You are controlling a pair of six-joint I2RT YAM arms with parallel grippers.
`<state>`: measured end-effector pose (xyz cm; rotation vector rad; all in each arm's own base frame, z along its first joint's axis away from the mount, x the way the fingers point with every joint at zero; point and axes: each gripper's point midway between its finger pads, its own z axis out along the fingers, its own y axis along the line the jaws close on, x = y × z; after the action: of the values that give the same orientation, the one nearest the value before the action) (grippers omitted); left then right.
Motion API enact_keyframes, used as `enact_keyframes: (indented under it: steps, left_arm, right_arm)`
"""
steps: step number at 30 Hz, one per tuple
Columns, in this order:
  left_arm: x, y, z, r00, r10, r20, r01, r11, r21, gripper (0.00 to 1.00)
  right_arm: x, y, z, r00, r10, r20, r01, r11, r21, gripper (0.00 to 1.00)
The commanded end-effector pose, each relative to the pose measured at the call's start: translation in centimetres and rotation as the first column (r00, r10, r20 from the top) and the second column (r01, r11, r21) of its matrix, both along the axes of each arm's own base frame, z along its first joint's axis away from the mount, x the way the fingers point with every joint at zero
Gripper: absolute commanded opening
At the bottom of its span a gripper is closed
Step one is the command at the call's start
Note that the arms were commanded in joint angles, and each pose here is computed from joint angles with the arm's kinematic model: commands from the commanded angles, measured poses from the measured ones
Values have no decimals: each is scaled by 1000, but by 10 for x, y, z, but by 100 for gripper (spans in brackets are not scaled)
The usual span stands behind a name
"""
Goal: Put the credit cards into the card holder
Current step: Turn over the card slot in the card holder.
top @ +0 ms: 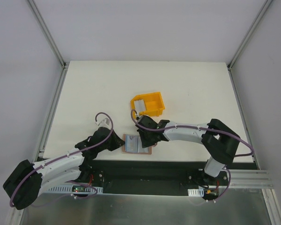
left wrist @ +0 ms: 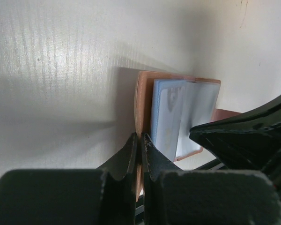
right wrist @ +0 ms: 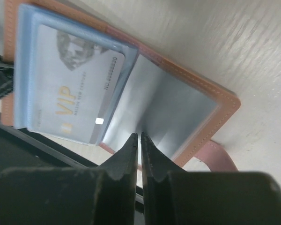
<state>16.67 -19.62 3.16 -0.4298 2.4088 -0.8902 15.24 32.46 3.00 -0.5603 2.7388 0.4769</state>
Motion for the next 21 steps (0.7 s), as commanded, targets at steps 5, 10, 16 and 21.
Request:
enact_keyframes:
  steps: [5, 10, 16, 21]
  left_arm:
    - [7, -4, 14, 999, 2, 35, -1, 1000, -15, 0]
    - [7, -4, 19, 999, -1, 50, 2, 1000, -29, 0]
    - [8, -9, 29, 997, -23, 72, 26, 999, -41, 0]
    - [11, -11, 36, 996, -22, 86, 27, 998, -53, 0]
  right_arm:
    - [-3, -47, -28, 997, -76, -29, 69, 977, -203, 4]
    - [3, -51, -24, 995, -94, -34, 87, 981, -173, 4]
    - [5, 8, 26, 999, -29, -42, 35, 988, 153, 20]
    - [10, 27, 47, 999, -35, -32, 42, 965, 258, 25]
